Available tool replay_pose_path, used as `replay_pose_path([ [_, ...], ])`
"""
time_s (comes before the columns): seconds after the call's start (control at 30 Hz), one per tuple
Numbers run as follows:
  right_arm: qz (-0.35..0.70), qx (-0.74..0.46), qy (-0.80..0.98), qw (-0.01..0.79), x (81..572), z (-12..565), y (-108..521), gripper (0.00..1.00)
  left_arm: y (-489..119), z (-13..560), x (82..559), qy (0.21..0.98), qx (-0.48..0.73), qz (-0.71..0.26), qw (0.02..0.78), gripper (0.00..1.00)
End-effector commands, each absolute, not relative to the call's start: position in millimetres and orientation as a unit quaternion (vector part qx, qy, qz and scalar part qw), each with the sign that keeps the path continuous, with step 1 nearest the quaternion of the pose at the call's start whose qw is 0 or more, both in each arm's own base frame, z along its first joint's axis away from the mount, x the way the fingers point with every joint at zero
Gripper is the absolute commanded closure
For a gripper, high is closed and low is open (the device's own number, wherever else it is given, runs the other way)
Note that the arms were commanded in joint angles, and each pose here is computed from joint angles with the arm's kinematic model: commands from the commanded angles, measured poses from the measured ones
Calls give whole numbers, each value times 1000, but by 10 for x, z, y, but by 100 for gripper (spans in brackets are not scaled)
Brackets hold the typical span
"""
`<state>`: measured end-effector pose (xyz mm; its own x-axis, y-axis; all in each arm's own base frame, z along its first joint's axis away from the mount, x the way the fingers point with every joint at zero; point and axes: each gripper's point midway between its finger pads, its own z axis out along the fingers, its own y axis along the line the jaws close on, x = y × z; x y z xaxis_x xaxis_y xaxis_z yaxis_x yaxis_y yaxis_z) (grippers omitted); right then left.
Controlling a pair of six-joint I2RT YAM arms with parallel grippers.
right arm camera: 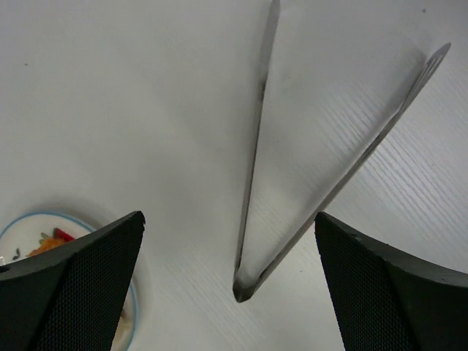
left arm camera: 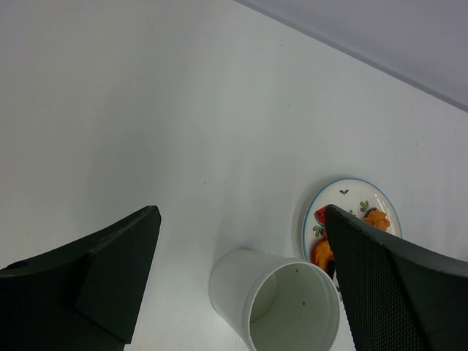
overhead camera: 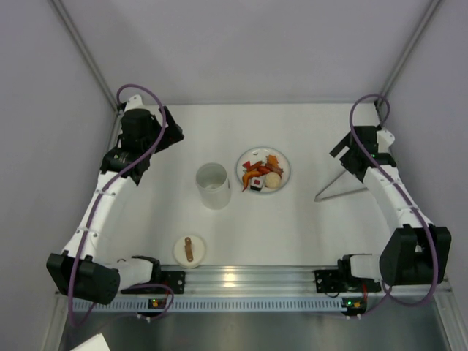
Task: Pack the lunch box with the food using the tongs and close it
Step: Pick up the clamp at the center of the board.
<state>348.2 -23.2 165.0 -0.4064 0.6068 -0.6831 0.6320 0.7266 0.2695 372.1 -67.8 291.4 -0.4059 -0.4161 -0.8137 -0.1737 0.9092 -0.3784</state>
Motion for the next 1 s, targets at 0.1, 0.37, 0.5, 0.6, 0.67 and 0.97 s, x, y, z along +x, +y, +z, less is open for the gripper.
replay_pose_path([
  [0.1, -16, 411, 833, 371, 3480, 1296, -409, 1, -696, 2929, 3727, 829, -171, -120, 519, 1],
  [0.37, -12, 437, 846, 304, 3373, 764, -334, 1, -695, 2935, 3724, 828, -171, -120, 520, 1],
  [0.5, -13, 446, 846, 291, 3366, 609, -321, 1, -698, 2933, 3720, 828, -171, -121, 519, 1],
  [0.6, -14, 453, 845, 284, 3353, 553, -314, 1, -694, 2937, 3719, 828, -171, -120, 520, 1],
  [0.67, -8, 457, 843, 282, 3357, 521, -295, 0, -697, 2940, 3721, 828, -171, -121, 520, 1],
  [0.97, -22, 463, 847, 261, 3307, 336, -286, 1, -699, 2936, 3715, 829, -171, -121, 519, 1],
])
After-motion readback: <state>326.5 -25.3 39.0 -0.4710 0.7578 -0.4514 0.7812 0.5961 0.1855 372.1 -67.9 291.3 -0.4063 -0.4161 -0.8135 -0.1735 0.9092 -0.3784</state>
